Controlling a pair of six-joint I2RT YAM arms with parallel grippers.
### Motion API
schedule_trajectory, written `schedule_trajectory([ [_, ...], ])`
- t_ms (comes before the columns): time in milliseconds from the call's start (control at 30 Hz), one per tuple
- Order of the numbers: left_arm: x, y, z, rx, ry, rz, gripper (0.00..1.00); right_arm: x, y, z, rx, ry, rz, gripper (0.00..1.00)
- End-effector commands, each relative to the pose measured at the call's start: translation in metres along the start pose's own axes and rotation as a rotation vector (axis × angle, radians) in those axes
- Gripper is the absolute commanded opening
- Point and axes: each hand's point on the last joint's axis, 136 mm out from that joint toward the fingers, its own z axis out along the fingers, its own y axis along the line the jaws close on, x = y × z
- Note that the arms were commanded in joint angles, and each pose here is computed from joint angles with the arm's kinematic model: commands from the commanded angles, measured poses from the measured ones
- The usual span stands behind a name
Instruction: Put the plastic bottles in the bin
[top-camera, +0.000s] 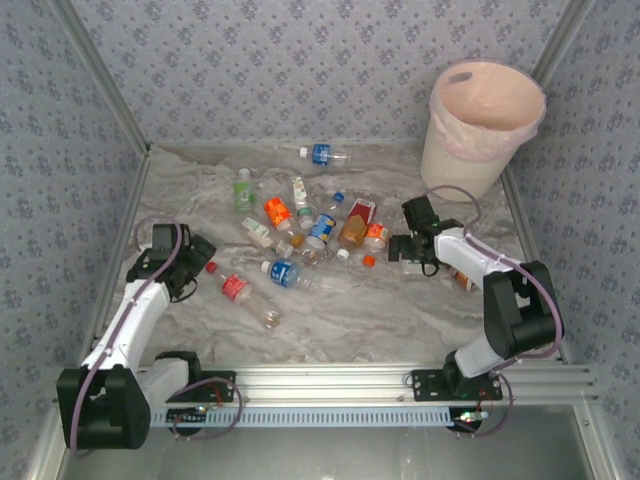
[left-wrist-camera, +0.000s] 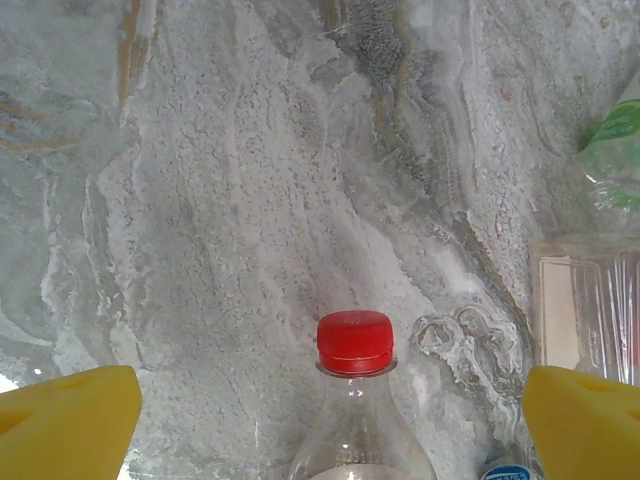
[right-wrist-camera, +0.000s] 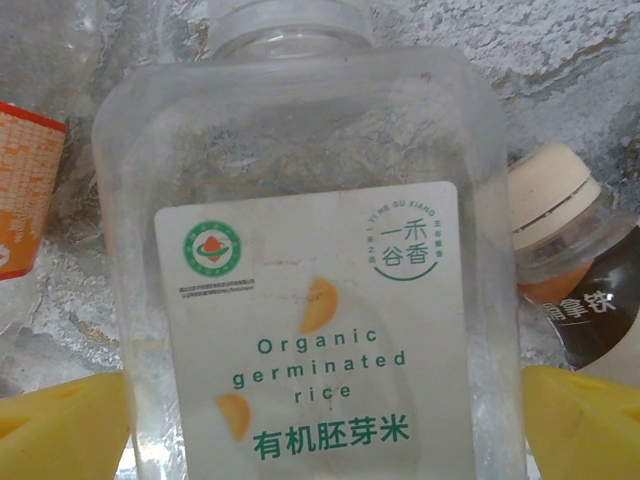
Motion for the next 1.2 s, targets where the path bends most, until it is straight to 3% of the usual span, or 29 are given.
schedule_trajectory([
  [0, 0.005, 0.002, 0.003, -0.010, 0.026, -0.008, 0.98, 0.005, 0.002, 0.002, -0.010, 0.030, -0.012, 1.00],
  [233, 0.008, 0.003, 0.007, -0.016, 0.045, -0.007, 0.98, 0.007, 0.004, 0.020, 0.008, 0.046, 0.016, 0.94],
  [533, 0.009, -0.004, 0.010, 0.011, 0.058, -0.019, 0.98, -0.016, -0.005, -0.004, 0.039, -0.117, 0.027, 0.77],
  [800, 0.010, -0.025, 0.014, 0.099, 0.089, -0.036, 0.98, -0.069, 0.015, -0.076, -0.135, -0.419, 0.031, 0.69],
  [1167, 0.004, -0.050, 0.005, 0.198, 0.098, -0.019, 0.98, -0.172, 0.055, -0.227, -0.444, -0.869, -0.054, 0.67],
])
